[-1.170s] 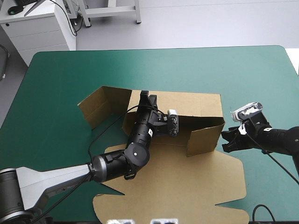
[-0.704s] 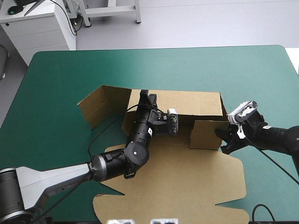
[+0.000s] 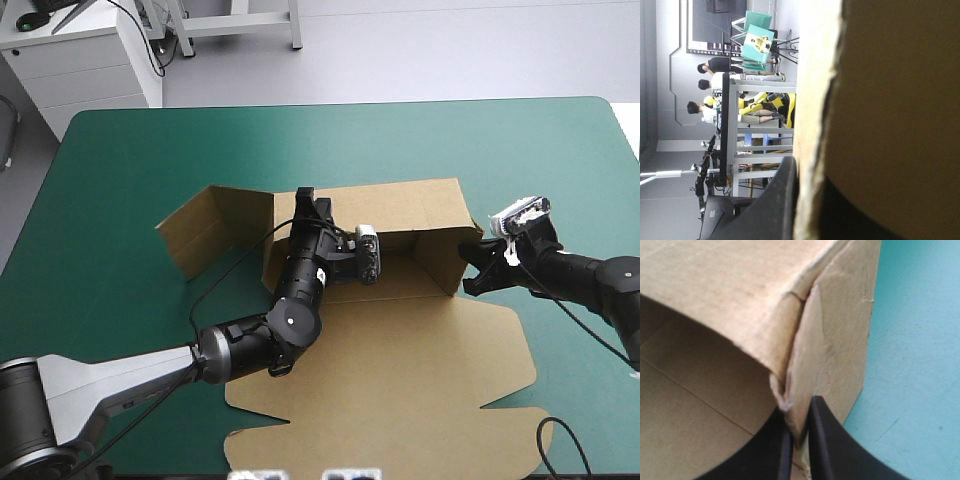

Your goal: Fold the box

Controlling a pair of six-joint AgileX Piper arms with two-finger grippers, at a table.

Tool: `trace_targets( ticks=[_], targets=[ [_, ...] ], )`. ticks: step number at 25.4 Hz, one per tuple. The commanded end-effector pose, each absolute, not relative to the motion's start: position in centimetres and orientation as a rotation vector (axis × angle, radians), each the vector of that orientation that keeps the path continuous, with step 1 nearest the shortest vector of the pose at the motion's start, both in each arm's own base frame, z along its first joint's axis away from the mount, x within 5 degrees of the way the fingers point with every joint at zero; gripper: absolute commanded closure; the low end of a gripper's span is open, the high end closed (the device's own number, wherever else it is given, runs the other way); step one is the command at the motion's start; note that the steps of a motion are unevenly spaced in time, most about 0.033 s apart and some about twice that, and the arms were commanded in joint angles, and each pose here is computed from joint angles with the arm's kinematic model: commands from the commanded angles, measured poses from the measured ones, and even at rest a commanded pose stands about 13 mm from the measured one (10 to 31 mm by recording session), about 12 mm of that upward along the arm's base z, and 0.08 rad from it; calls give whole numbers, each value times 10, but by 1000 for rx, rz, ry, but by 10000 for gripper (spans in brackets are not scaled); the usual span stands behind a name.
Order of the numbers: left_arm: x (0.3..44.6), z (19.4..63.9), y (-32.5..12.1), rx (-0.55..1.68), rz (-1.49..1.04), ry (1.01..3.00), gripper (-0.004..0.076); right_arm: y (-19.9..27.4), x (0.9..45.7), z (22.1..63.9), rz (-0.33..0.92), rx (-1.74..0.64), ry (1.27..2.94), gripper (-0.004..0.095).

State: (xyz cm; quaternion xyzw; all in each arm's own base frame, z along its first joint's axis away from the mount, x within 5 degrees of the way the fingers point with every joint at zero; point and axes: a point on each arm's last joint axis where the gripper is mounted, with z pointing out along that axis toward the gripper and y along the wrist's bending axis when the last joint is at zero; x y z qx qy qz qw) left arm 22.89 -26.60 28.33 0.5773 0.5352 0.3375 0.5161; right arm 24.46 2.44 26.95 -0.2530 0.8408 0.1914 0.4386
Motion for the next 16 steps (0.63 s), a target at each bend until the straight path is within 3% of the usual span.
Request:
trace_targets(
  ticks=[1, 6, 10, 16],
  targets=[
    [225, 307, -268, 1332, 767, 1221, 731, 23, 257, 279, 509, -503, 2033, 897],
    [225, 307, -268, 1341, 778, 1208, 731, 36, 263, 279, 430, -542, 1993, 905],
    [225, 308, -267, 1333, 789, 1211, 731, 59, 266, 278, 273, -582, 1982, 905],
    [226, 309, -265, 1312, 817, 1221, 731, 68, 265, 278, 249, -600, 1972, 907]
  ],
)
